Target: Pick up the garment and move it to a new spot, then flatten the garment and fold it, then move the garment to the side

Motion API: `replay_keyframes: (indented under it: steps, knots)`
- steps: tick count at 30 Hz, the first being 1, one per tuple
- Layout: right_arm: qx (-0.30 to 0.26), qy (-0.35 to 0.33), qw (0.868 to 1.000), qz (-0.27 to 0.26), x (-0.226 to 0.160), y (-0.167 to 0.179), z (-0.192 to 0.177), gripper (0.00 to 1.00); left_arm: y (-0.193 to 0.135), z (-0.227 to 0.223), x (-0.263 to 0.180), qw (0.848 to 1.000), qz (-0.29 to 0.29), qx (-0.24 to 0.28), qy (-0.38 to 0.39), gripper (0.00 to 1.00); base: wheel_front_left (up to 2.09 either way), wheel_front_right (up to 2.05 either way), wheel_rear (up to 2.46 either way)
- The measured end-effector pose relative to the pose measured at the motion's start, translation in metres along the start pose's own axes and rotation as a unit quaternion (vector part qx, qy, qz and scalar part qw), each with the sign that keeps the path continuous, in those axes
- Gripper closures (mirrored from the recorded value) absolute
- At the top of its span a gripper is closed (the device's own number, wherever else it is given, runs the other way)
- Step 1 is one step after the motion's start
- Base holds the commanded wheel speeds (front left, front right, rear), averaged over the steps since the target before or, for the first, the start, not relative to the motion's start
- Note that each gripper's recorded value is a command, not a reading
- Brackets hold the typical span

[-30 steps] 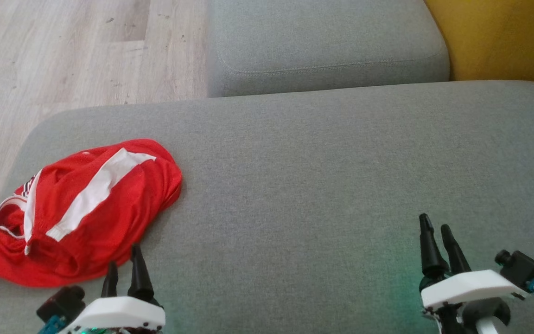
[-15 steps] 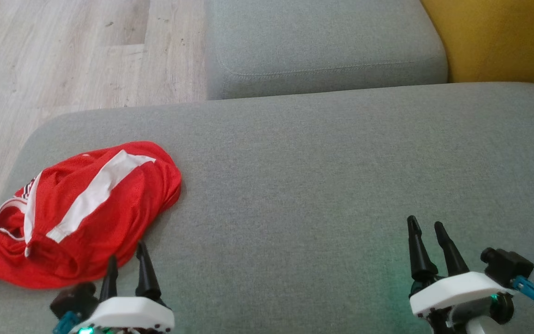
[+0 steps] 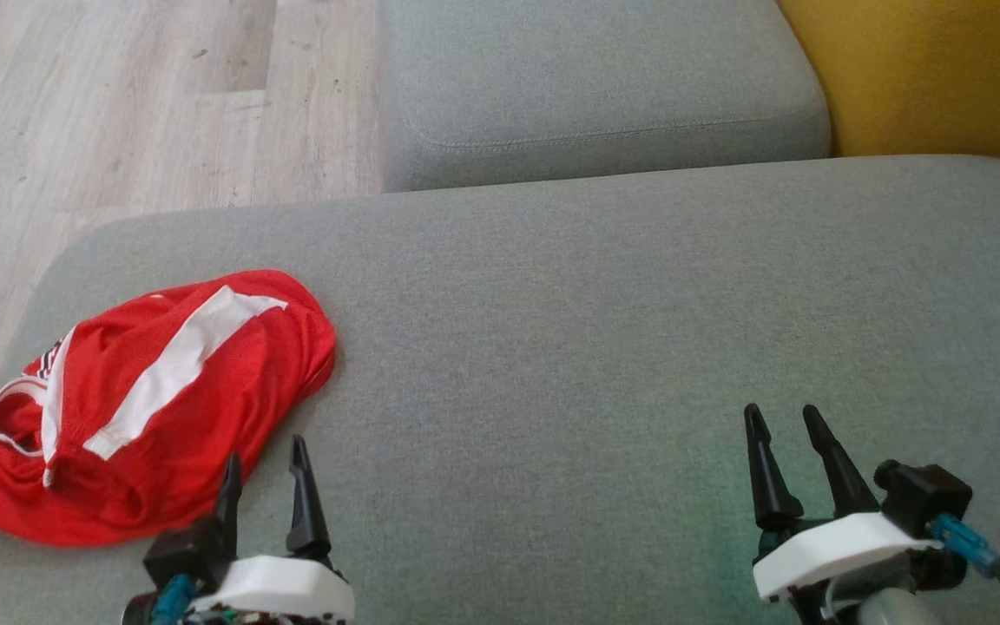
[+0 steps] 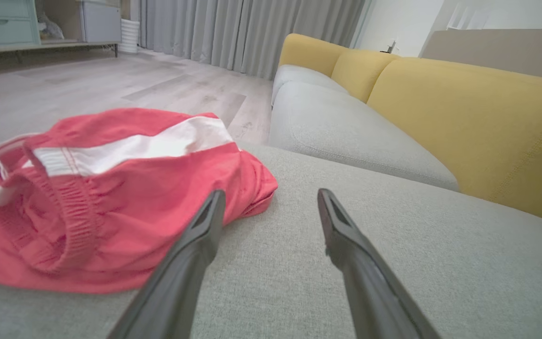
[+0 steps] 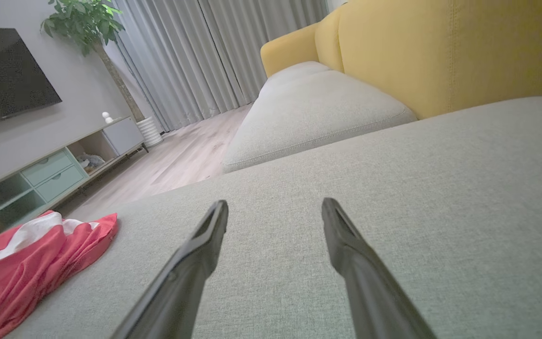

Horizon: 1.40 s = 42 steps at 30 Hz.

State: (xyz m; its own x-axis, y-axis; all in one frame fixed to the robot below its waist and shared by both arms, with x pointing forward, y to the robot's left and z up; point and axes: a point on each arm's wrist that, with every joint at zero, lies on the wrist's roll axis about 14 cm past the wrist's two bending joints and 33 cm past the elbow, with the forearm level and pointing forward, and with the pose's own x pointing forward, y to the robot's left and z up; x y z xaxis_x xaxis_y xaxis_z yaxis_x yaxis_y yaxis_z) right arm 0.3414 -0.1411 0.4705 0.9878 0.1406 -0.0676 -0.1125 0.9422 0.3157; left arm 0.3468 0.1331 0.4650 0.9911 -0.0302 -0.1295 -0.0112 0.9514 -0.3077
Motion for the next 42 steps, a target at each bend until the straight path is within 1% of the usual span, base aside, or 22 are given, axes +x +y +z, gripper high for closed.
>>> replay_keyframes:
  steps: [13, 20, 28, 36, 42]
  knots:
    - [-0.085, -0.02, 0.996, 0.022, 0.0, 0.009, 0.009, 0.0, -0.013, 0.018, -0.002, 0.995, -0.012, 0.09, -0.048, 0.0, 0.0, 0.0, 0.0]
    - [-0.13, -0.027, 0.99, 0.036, -0.001, 0.015, 0.011, 0.0, -0.022, 0.021, -0.005, 0.988, -0.026, 0.137, -0.066, 0.0, 0.0, 0.0, 0.0]
    - [-0.181, -0.035, 0.982, 0.049, -0.002, 0.02, 0.012, 0.0, -0.025, 0.023, -0.007, 0.98, -0.03, 0.177, -0.082, 0.0, 0.0, 0.0, 0.0]
    - [-0.182, -0.034, 0.981, 0.053, 0.0, 0.022, 0.012, 0.0, -0.023, 0.021, -0.009, 0.98, -0.028, 0.18, -0.08, 0.0, 0.0, 0.0, 0.0]
    - [-0.183, -0.027, 0.981, 0.064, 0.004, 0.028, 0.007, 0.0, -0.012, 0.022, -0.012, 0.981, -0.011, 0.179, -0.08, 0.0, 0.0, 0.0, 0.0]
